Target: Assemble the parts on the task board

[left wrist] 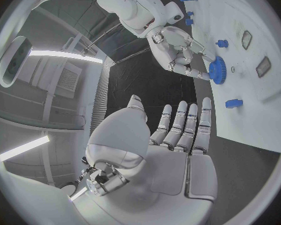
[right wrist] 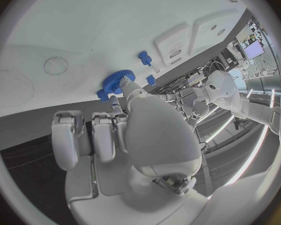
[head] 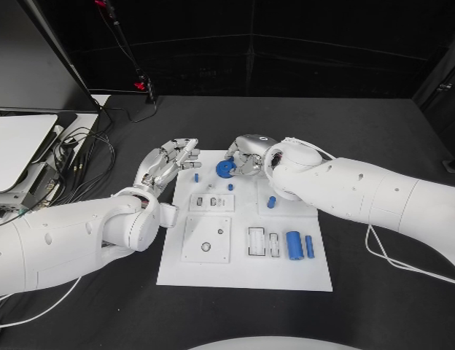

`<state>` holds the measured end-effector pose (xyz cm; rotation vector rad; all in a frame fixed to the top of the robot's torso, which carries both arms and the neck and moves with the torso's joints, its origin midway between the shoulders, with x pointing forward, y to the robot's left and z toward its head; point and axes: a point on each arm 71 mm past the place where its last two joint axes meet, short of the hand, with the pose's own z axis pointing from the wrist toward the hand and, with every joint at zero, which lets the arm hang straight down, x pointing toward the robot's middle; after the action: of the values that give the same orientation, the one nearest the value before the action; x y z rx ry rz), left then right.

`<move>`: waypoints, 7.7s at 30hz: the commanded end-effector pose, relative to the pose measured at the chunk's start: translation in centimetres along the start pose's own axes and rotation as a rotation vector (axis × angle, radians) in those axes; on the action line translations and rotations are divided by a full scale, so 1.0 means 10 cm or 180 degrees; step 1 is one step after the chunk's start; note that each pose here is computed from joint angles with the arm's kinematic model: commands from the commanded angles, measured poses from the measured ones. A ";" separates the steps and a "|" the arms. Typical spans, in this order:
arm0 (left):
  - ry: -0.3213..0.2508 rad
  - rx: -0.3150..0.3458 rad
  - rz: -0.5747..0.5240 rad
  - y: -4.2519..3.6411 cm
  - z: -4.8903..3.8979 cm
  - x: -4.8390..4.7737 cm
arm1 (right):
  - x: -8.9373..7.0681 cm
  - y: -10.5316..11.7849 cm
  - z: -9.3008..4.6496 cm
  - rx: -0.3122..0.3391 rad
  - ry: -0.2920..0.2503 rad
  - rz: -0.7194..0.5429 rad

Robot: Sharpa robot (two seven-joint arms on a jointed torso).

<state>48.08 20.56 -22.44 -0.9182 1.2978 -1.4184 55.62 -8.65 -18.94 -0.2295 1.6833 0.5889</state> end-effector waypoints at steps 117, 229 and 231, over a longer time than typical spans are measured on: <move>0.0191 0.0490 -0.0170 -0.112 -0.019 -0.038 | -0.04 -1.54 -1.30 0.0687 -0.0489 0.0588; 0.0151 0.0468 -0.0137 -0.108 -0.028 -0.072 | -0.26 -1.25 -1.41 0.0353 -0.1157 0.0844; 0.0149 0.0470 -0.0135 -0.109 -0.028 -0.071 | -0.30 -1.17 -1.41 0.0318 -0.1115 0.0881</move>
<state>48.04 21.33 -22.51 -0.9240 1.3233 -1.4813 49.73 -26.58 -18.33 0.1509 1.4414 0.6784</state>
